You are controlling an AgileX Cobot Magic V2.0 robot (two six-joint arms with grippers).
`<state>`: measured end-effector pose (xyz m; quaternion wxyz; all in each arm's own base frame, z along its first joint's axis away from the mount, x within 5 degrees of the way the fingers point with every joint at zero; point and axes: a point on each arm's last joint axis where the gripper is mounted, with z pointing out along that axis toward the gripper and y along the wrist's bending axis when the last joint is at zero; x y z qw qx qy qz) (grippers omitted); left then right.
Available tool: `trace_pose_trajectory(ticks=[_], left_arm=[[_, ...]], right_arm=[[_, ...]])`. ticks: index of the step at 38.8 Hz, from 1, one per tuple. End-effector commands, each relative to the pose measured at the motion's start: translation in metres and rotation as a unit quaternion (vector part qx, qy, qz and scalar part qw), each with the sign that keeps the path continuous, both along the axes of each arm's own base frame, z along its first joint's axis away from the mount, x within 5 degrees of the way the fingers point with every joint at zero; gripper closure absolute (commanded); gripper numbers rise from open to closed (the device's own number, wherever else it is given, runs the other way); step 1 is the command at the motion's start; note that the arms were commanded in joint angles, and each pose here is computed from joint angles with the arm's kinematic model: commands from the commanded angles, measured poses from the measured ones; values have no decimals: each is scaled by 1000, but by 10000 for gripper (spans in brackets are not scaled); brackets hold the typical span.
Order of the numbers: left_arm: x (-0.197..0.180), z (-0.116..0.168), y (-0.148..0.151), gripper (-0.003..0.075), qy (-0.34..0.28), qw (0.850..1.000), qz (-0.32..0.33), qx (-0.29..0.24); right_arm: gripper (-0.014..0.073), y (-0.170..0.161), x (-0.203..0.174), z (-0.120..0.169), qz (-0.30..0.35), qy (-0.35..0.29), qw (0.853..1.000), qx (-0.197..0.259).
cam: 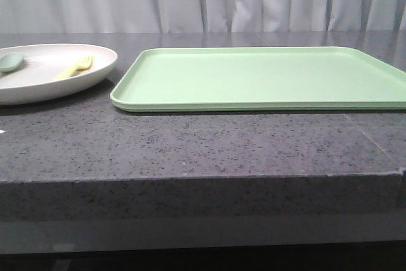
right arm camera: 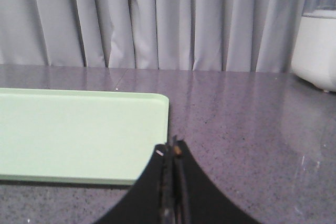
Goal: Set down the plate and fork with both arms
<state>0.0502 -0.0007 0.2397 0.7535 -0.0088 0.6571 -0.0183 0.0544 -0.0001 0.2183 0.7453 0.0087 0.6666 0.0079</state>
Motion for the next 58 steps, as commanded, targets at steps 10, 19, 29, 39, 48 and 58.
trace_pose_trajectory(ticks=[10, 19, 29, 39, 48, 58], left_arm=[[-19, 106, -2, 738, 0, 1000, -16, -7], [2, 132, -4, 738, 87, 996, -21, -5], [17, 126, -4, 738, 124, 992, -21, -6], [17, 125, -4, 738, 128, 991, -21, -6], [17, 126, -4, 737, 126, 992, -21, -6], [17, 127, -2, 195, 117, 993, -12, 14]], right_arm=[[625, 0, -28, 91, -2, -26, 1000, -8], [625, 0, -11, 117, 0, 86, 996, -8], [625, 0, 9, 121, 0, 93, 996, -8], [625, 0, 10, 122, -1, 83, 997, -8], [617, 0, 10, 122, -1, 84, 996, -8], [82, -1, 10, 122, -6, 84, 996, -20]])
